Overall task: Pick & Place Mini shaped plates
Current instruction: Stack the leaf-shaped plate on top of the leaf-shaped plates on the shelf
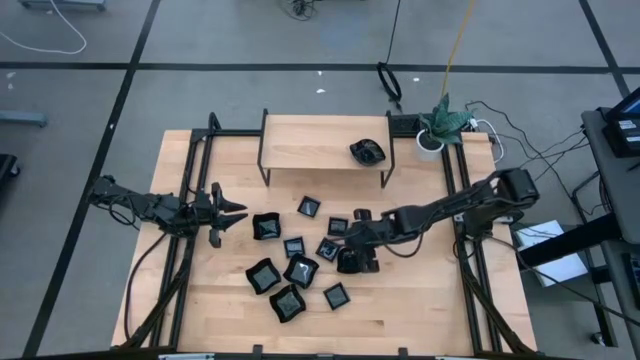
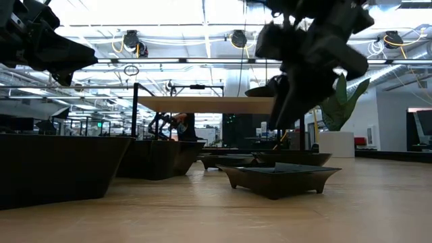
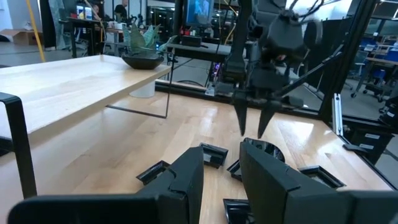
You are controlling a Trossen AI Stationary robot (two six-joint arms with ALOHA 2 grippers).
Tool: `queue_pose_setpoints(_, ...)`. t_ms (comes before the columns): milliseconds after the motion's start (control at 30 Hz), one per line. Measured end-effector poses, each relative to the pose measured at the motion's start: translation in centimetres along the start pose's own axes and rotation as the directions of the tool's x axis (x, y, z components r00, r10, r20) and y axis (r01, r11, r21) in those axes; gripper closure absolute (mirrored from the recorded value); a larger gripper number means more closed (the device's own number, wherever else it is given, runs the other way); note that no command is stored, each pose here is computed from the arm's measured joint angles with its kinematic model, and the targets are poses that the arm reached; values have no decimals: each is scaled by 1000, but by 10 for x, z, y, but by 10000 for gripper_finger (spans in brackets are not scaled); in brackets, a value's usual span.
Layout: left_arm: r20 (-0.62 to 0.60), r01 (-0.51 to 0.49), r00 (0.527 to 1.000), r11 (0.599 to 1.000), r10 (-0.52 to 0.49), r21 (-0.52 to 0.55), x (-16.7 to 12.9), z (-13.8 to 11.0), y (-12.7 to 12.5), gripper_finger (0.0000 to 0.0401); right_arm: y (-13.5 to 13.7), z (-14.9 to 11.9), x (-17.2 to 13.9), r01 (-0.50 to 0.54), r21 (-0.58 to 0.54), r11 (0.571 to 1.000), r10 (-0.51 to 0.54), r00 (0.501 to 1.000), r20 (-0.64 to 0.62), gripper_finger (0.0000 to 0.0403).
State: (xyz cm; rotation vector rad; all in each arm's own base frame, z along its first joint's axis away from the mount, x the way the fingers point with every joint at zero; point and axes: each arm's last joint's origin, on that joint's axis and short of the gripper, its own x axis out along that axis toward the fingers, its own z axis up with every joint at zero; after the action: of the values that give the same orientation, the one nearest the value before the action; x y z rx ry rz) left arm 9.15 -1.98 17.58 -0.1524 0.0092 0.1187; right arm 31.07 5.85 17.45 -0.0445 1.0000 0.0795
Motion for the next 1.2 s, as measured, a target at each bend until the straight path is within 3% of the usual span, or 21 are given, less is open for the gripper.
queue_pose_setpoints(333,0,0,1000,1000,0,0,0,0,0,295,-2,-13,22,7,5,1000,-6,993,-121,250)
queue_pose_setpoints(667,0,0,1000,1000,0,0,0,0,0,295,-2,-13,22,7,6,1000,-7,993,-121,256)
queue_pose_setpoints(1200,0,0,1000,1000,0,0,0,0,0,295,-3,-16,23,4,-19,1000,-6,992,-123,379)
